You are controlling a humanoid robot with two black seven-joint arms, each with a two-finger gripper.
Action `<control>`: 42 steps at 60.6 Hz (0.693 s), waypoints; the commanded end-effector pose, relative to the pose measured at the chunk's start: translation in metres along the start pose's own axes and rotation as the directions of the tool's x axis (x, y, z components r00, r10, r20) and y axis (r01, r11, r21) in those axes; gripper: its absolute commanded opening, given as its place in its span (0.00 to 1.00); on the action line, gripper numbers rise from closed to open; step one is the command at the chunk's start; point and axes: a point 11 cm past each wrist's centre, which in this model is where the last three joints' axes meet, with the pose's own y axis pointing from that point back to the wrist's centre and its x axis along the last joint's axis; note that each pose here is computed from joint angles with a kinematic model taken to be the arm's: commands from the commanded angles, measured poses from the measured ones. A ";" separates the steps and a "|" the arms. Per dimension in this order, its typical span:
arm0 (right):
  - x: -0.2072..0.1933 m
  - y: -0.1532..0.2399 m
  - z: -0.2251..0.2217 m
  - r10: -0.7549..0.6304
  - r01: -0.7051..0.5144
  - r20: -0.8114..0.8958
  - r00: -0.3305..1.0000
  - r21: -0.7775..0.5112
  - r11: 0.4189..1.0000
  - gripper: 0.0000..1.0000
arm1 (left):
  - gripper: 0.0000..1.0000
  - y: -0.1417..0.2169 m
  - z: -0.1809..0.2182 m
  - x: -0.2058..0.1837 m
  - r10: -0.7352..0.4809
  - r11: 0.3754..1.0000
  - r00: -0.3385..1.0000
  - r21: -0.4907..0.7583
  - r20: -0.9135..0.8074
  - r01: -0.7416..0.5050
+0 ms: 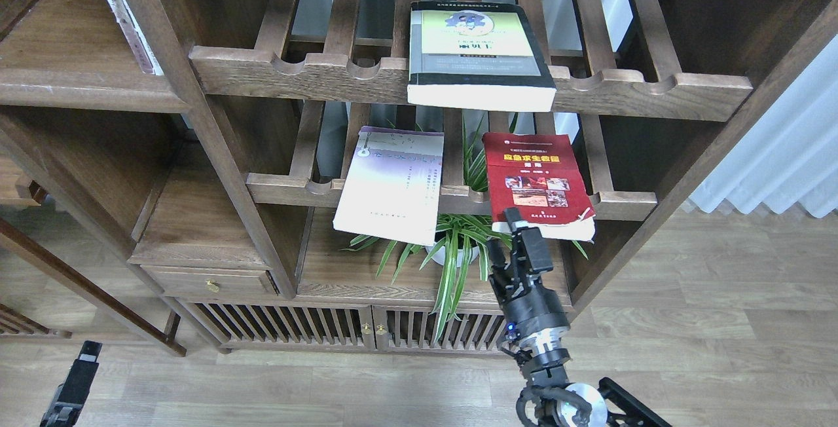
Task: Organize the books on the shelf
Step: 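Reach the right gripper up to the red book and grasp it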
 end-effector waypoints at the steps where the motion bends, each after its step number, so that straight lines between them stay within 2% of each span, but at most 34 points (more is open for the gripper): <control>1: 0.003 0.000 -0.010 0.013 -0.013 0.013 1.000 0.038 0.999 0.88 | 1.00 0.000 0.000 0.000 0.000 1.000 1.000 0.000 0.000 0.000; 6: 0.005 0.002 -0.013 0.019 -0.020 0.018 1.000 0.050 0.999 0.72 | 1.00 0.000 0.000 0.000 0.001 1.000 1.000 -0.001 -0.001 -0.001; 14: 0.004 0.000 -0.013 0.016 -0.016 0.014 1.000 0.047 0.999 0.61 | 1.00 0.000 0.001 0.000 0.001 1.000 1.000 -0.004 -0.002 -0.001; 33: -0.005 -0.011 -0.016 -0.014 0.013 0.012 1.000 0.056 0.998 0.60 | 1.00 0.000 0.002 0.001 0.006 1.000 1.000 -0.012 -0.013 -0.007; 42: -0.008 -0.014 -0.020 -0.024 0.023 0.012 1.000 0.067 0.997 0.47 | 1.00 0.000 0.002 0.001 0.006 1.000 1.000 -0.012 -0.013 -0.007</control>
